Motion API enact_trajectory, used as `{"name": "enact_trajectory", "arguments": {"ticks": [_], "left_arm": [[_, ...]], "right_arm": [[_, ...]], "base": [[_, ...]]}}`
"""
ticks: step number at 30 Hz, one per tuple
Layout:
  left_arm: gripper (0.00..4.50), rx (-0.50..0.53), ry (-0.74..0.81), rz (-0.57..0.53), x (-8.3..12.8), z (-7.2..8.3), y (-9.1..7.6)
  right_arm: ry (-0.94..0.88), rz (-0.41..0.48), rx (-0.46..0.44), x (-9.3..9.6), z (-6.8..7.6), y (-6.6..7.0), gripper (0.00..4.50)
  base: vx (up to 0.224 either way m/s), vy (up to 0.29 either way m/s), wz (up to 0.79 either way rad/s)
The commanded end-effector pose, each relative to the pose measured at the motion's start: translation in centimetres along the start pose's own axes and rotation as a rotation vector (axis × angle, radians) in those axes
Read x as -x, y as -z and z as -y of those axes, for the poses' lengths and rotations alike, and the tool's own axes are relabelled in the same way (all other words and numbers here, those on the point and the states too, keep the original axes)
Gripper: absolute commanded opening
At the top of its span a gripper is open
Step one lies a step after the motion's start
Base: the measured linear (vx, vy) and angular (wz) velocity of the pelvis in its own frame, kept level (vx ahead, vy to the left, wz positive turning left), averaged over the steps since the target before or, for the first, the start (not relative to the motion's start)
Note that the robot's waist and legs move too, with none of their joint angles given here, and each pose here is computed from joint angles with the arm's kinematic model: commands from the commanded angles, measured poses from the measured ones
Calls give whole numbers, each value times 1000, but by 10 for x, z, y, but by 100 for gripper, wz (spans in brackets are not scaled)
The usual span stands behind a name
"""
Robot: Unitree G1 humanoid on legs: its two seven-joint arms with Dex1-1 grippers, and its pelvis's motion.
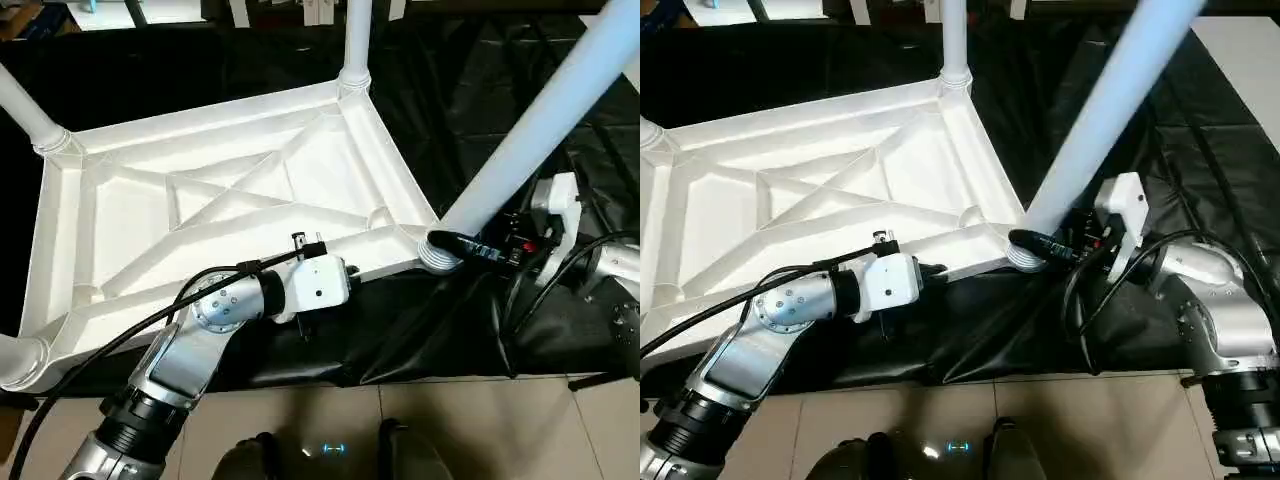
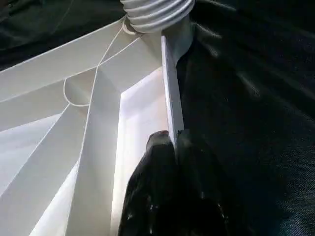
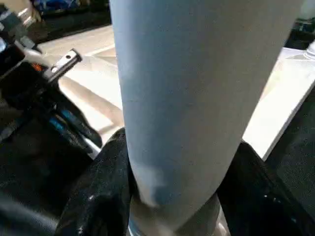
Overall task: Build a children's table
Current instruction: Insert table leg to table base
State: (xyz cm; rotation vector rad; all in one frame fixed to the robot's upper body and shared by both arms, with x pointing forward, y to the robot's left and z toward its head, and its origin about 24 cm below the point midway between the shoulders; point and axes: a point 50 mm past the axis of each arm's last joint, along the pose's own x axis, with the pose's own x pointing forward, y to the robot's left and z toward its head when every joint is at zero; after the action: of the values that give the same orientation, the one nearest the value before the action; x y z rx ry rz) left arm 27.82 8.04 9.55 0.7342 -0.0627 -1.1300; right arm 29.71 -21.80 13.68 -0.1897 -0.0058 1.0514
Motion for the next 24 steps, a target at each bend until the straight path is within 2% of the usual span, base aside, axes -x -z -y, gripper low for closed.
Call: {"name": "enact_trajectory", "arguments": {"ticks": [1,5,12,18,24], "left_arm": [[0,115,59,30,-9,25,10],[0,109,131,44,-8,31,9],[0,114,212,20,-6,36,12],[0,94,227,-48,-7,29,20],[0,79,227,-70,-9,22,22]], "right_arm": [[-7,-71,9,3,0,11,190],[37,-67,32,6,8,9,190],[44,-83,47,11,13,7,190],[-48,-112,28,12,2,14,190],[-96,-136,40,12,-6,19,190]], "base": [[0,0,0],[0,0,0],[0,0,0],[0,0,0],[0,0,0]]}}
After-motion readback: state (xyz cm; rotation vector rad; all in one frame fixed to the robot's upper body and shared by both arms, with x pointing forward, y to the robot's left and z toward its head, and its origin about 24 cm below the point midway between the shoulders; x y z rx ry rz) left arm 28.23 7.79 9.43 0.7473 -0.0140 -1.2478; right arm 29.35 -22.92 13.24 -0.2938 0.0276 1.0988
